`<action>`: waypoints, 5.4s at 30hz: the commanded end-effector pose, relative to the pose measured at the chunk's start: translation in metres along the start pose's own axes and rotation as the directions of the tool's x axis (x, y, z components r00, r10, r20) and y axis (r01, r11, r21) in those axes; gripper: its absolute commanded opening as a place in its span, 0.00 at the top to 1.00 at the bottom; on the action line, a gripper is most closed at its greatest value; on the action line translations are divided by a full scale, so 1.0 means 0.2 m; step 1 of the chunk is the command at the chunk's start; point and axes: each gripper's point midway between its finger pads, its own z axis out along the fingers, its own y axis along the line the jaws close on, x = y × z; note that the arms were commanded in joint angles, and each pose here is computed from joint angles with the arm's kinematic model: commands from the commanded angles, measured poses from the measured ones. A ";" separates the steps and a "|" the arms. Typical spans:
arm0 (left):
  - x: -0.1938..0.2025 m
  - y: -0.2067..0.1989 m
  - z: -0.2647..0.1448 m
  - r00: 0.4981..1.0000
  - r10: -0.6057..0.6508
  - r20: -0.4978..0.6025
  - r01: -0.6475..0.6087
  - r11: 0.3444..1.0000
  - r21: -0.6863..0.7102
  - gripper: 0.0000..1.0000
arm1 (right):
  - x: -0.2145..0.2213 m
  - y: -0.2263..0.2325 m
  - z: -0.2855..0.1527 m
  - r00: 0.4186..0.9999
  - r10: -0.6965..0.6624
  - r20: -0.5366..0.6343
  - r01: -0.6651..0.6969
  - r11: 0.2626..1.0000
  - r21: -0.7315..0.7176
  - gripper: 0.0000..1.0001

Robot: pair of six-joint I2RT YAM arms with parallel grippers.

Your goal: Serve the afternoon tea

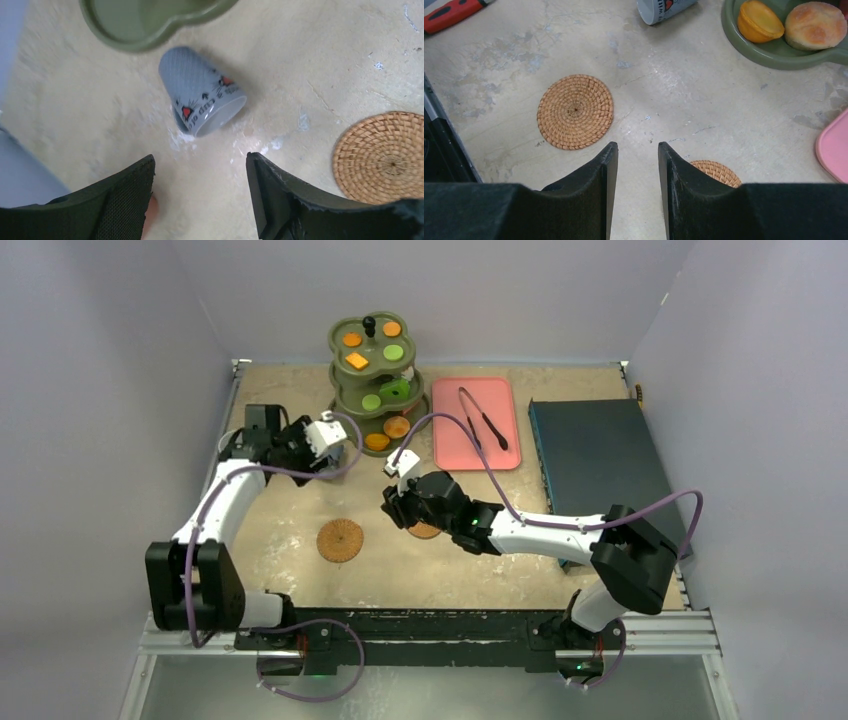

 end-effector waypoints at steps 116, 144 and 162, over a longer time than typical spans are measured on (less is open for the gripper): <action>-0.35 0.02 -0.12 0.621 -0.782 0.043 0.783 0.622 -0.009 0.32 | 0.10 0.02 0.38 0.994 0.099 -0.051 -0.076 0.939 0.335 0.33; 0.04 0.53 -0.47 0.697 -0.712 0.083 0.710 0.669 -0.220 0.23 | 0.06 -0.24 0.41 0.997 -0.006 -0.078 0.036 0.920 0.390 1.00; 0.03 0.53 -0.50 0.723 -0.684 0.096 0.685 0.692 -0.227 0.24 | -0.16 -0.24 0.10 0.999 0.029 0.036 -0.039 0.944 0.328 1.00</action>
